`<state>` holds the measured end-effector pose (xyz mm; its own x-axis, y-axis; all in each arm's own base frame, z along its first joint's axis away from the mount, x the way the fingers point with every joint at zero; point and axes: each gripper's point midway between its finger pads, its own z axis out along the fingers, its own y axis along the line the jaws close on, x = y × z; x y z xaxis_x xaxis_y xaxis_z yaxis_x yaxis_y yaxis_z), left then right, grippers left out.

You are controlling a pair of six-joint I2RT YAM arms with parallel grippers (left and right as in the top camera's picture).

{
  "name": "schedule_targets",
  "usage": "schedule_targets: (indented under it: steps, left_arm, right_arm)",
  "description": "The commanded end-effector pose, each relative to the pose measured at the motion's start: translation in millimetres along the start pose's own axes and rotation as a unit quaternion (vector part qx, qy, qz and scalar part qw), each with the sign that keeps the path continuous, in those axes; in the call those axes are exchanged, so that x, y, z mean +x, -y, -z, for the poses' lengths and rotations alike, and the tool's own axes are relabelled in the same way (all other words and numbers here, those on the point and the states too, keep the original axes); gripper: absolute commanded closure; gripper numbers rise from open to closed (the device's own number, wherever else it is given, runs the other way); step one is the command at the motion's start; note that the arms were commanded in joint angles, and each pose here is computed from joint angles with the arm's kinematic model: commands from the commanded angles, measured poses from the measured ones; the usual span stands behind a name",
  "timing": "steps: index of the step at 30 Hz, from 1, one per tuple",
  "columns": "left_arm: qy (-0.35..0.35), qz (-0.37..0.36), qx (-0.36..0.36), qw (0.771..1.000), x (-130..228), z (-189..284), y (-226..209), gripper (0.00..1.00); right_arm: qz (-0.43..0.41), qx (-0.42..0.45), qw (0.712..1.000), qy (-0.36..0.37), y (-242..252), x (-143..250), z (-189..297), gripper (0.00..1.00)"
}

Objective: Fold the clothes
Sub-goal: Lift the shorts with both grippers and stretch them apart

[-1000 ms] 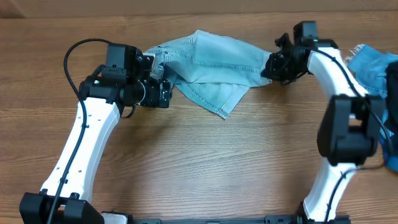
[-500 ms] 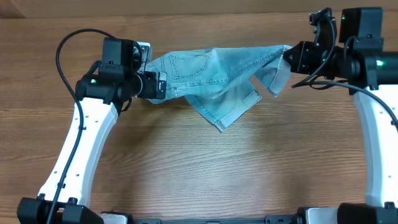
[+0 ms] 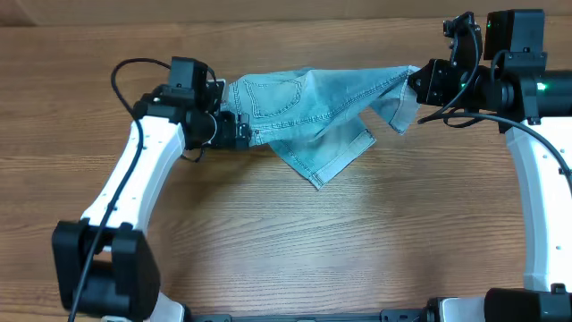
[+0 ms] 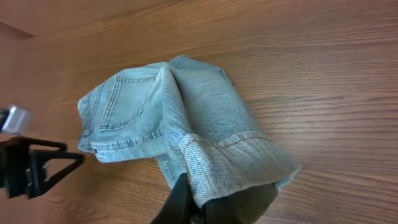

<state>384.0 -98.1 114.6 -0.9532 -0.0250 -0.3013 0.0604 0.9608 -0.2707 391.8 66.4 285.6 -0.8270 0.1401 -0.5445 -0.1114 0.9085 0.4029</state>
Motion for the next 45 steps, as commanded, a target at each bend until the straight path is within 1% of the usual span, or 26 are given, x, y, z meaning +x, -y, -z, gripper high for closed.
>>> schedule_targets:
  steps: [1, 3, 6, 7, 9, 13, 14, 15, 19, 20, 22, 23, 24, 27, 30, 32, 34, 40, 45]
  left_arm:
    - [-0.01, 0.049, 0.012, 0.999, -3.6, -16.6, -8.1, 0.0]
    - [-0.021, 0.055, 0.009, 0.998, -0.9, -24.9, -13.4, 0.0]
    - [-0.025, 0.056, 0.027, 0.998, -2.8, -34.8, -9.9, 0.0]
    - [-0.016, 0.053, 0.046, 0.997, -8.3, -35.9, -3.4, 0.02]
    - [0.005, 0.047, 0.075, 0.996, -19.5, -33.5, 7.1, 0.09]
    - [0.033, 0.051, 0.095, 0.994, -34.4, -29.1, 14.7, 0.16]
    - [0.034, 0.05, 0.096, 0.993, -35.0, -28.9, 15.0, 0.19]
    - [0.034, 0.05, 0.096, 0.994, -34.9, -28.9, 15.0, 0.25]
    - [0.04, 0.048, 0.098, 0.993, -37.3, -27.1, 16.1, 0.55]
    - [0.042, 0.047, 0.099, 0.993, -37.9, -25.1, 16.7, 0.67]
    - [0.052, 0.044, 0.099, 0.993, -40.9, -17.4, 18.5, 0.84]
    - [0.062, 0.041, 0.099, 0.992, -44.0, -10.0, 20.0, 0.88]
    - [0.074, 0.038, 0.094, 0.992, -47.6, -2.0, 20.1, 0.9]
    - [0.132, 0.019, 0.063, 0.989, -62.2, 38.3, 18.4, 0.9]
    - [0.202, -0.015, 0.04, 0.978, -71.5, 97.1, 23.8, 0.89]
    - [0.238, -0.023, 0.031, 0.971, -72.4, 127.5, 25.9, 0.89]
    - [0.254, -0.025, 0.027, 0.966, -69.7, 143.7, 27.2, 0.9]
    - [0.269, -0.029, 0.026, 0.962, -56.6, 172.5, 31.5, 0.92]
    - [0.292, -0.038, 0.011, 0.956, -40.1, 222.9, 35.8, 0.92]
  right_arm:
    - [0.003, 0.002, 1.0, 0.011, -0.9, -3.8, 5.2, 0.96]
    - [0.003, 0.002, 1.0, 0.012, -0.8, -4.0, 5.2, 0.96]
    - [0.003, 0.002, 1.0, 0.012, -0.9, -4.0, 5.2, 0.96]
    - [0.003, 0.002, 1.0, 0.012, -0.8, -4.0, 5.2, 0.96]
    - [0.003, 0.002, 1.0, 0.012, -0.8, -4.0, 5.2, 0.96]
    - [0.003, 0.004, 1.0, 0.012, -0.3, -4.2, 5.2, 0.96]
    - [0.003, 0.004, 1.0, 0.013, -0.3, -4.5, 5.2, 0.96]
    - [0.003, 0.004, 1.0, 0.013, -0.4, -4.8, 5.2, 0.96]
    - [0.004, 0.004, 1.0, 0.014, -0.3, -4.9, 5.2, 0.96]
    - [0.004, 0.004, 1.0, 0.014, -0.2, -4.9, 5.2, 0.96]
    - [0.003, 0.006, 1.0, 0.014, 0.5, -5.0, 5.3, 0.96]
    - [0.003, 0.006, 1.0, 0.014, 0.6, -5.0, 5.3, 0.96]
    - [0.003, 0.009, 1.0, 0.014, 1.7, -5.1, 5.5, 0.96]
    - [0.001, 0.025, 1.0, 0.013, 6.9, -3.8, 6.0, 0.96]
    - [-0.001, 0.025, 1.0, 0.008, 7.1, -1.6, 6.1, 0.96]
    - [-0.001, 0.025, 1.0, 0.009, 7.2, -1.6, 6.1, 0.96]
    - [-0.001, 0.025, 1.0, 0.008, 7.2, -1.2, 6.1, 0.96]
    - [-0.005, 0.035, 0.999, -0.002, 8.6, 6.5, 12.0, 0.96]
    - [0.001, 0.041, 0.999, 0.015, 0.1, 14.2, 41.1, 0.96]
